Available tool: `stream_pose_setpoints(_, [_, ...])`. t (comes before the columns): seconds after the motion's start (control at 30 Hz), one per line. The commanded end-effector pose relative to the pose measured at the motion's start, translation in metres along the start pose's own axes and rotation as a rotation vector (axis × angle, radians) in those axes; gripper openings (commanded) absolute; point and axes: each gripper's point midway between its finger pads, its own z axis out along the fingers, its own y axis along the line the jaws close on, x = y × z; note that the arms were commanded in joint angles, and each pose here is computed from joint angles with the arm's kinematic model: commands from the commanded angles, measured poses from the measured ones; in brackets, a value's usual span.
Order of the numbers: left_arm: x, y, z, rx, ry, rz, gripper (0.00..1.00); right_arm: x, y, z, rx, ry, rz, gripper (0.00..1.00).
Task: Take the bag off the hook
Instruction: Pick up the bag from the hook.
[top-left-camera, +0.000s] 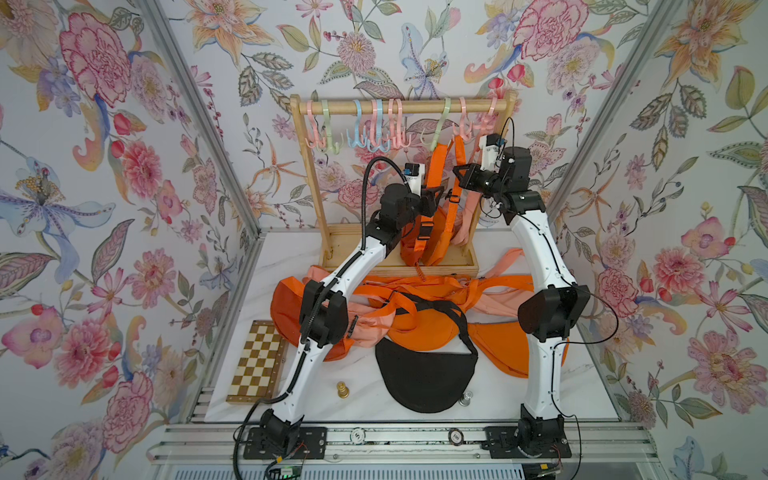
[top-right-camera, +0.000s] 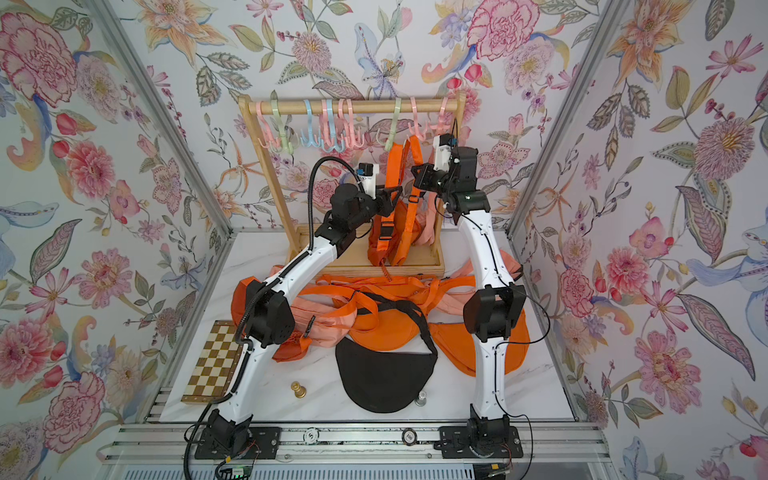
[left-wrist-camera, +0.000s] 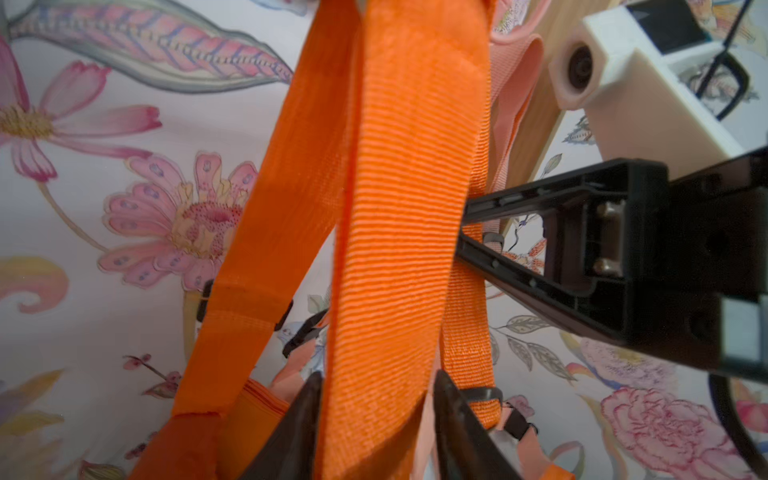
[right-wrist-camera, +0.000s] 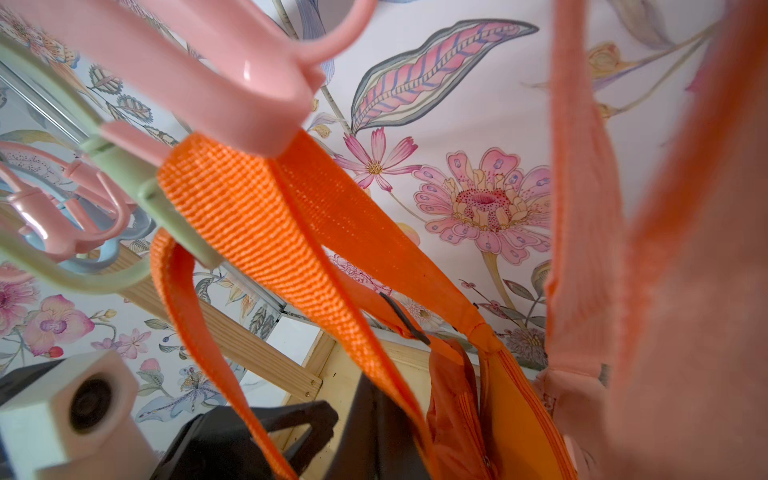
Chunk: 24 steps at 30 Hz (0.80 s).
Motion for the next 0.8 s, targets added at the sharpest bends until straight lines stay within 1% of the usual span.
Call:
stream_pose_setpoints(0.0, [-0.036,-0.017,-0.004,0.061,-0.096,-0.017,0.19,-0.009,0.011,-0.012,0.014,-0.015,-0.036,0.0])
stream_pose_setpoints(0.03, [-0.038,-0.02,-0.005,0.066,-0.093,-0.018,0.12,-0.008,0.013,-0.012,0.013,-0.014,-0.043,0.0])
stream_pose_setpoints(0.07, [-0.044,-0.022,-0.008,0.065,-0.096,-0.016,0.02,-0.008,0.016,-0.013,0.011,-0.013,-0.05,0.0])
stream_pose_setpoints(0.1, [-0.049,-0.025,-0.011,0.064,-0.099,-0.017,0.0,-0.007,0.019,-0.012,0.01,-0.013,-0.058,0.0])
stream_pose_setpoints(0.33, [-0.1,-0.048,-0.046,0.066,-0.128,-0.003,0.0,0.0,0.036,0.0,-0.03,-0.006,-0.094,0.0])
stream_pose_setpoints(0.43, [-0.123,-0.056,-0.064,0.077,-0.142,-0.001,0.0,0.0,0.053,0.006,-0.082,-0.023,-0.116,0.05])
stream_pose_setpoints(0.47, [-0.131,-0.058,-0.07,0.077,-0.149,-0.004,0.0,0.0,0.061,0.007,-0.101,-0.029,-0.129,0.09])
stream_pose_setpoints(0.53, [-0.144,-0.059,-0.081,0.083,-0.161,-0.005,0.0,0.0,0.072,0.01,-0.121,-0.042,-0.148,0.13])
stream_pose_setpoints(0.63, [-0.16,-0.055,-0.095,0.075,-0.174,-0.011,0.0,-0.003,0.086,0.009,-0.143,-0.063,-0.17,0.27])
stream_pose_setpoints(0.77, [-0.176,-0.044,-0.11,0.061,-0.192,-0.031,0.0,-0.008,0.094,0.006,-0.15,-0.088,-0.199,0.54])
